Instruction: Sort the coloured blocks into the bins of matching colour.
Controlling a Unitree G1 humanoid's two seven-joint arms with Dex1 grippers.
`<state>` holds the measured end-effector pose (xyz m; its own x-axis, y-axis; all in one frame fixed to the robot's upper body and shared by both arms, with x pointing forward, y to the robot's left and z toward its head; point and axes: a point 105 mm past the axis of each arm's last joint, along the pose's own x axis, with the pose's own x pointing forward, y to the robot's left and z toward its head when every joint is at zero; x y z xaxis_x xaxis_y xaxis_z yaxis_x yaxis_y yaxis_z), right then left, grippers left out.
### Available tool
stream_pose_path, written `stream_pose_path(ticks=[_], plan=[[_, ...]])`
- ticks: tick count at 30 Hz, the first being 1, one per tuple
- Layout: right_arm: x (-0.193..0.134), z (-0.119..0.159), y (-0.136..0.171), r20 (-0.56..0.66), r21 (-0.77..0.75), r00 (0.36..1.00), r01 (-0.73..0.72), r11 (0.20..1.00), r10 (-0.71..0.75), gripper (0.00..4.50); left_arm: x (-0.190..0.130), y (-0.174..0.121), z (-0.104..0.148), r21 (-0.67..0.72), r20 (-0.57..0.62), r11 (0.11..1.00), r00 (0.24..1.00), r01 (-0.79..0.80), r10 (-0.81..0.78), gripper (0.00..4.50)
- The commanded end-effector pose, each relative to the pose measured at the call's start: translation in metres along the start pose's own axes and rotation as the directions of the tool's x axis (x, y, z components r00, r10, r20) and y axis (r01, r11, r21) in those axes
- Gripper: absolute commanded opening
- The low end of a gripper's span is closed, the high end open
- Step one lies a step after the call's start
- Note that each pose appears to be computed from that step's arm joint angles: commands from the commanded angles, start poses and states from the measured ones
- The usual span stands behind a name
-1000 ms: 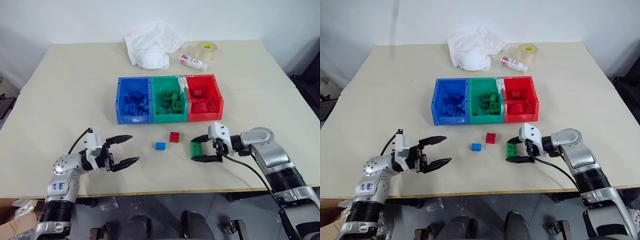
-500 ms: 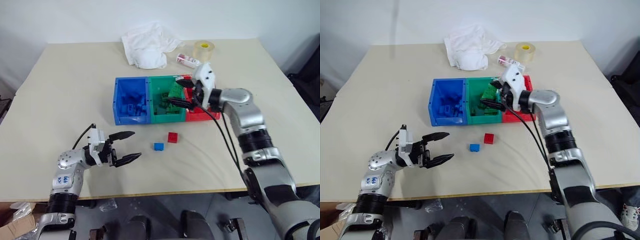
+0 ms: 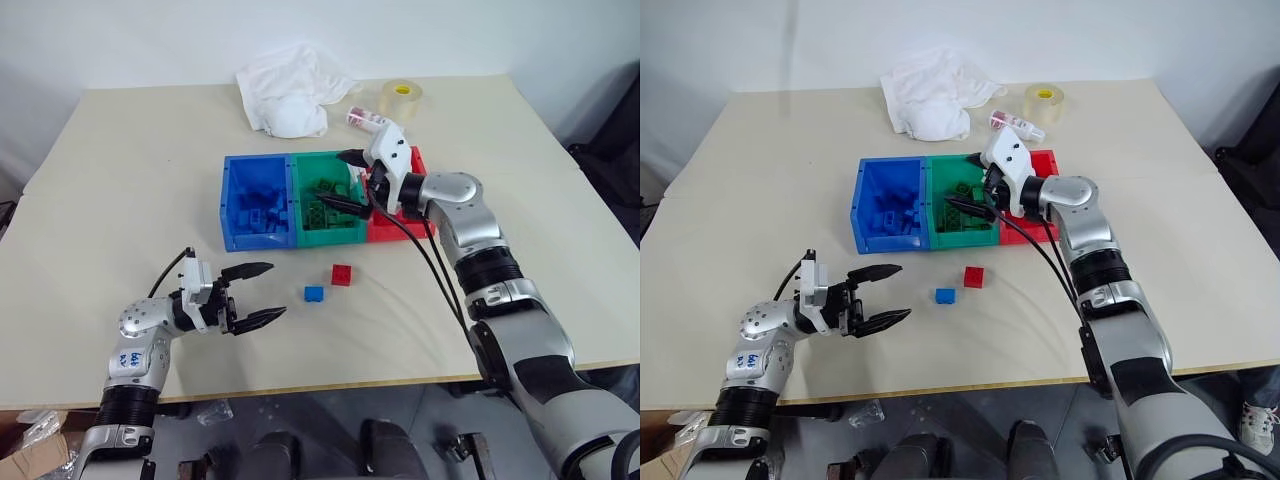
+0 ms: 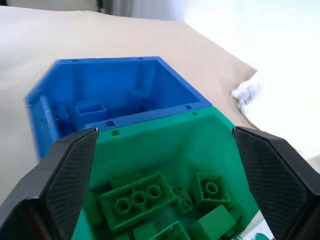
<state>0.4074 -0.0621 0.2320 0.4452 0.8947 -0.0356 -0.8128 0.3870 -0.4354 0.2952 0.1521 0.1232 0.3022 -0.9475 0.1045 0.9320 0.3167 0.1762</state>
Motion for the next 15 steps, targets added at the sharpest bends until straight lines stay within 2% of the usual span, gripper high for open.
stream_pose_path(ticks=[1,4,7,10,15], plan=[[-0.022,0.015,0.013,0.056,-0.024,0.995,-0.081,0.996,0.082,4.47,0.001,0.001,0.004,0.021,0.013,1.000,1.000,0.013,-0.013,4.50],[-0.057,0.005,0.036,0.033,-0.001,0.985,-0.172,0.985,0.172,4.47,0.001,0.003,0.004,0.019,0.007,1.000,1.000,0.018,-0.018,4.50],[-0.090,-0.007,0.051,-0.017,0.041,0.979,-0.200,0.979,0.201,4.47,-0.001,0.007,0.003,0.018,0.000,1.000,1.000,0.021,-0.021,4.50],[-0.131,-0.026,0.064,-0.123,0.122,0.975,-0.171,0.978,0.186,4.47,-0.003,0.009,0.003,0.017,-0.010,1.000,1.000,0.026,-0.026,4.50],[-0.185,-0.039,0.074,-0.248,0.191,0.961,-0.074,0.979,0.121,4.47,-0.008,0.012,0.005,0.017,-0.023,0.999,0.999,0.030,-0.029,4.50]])
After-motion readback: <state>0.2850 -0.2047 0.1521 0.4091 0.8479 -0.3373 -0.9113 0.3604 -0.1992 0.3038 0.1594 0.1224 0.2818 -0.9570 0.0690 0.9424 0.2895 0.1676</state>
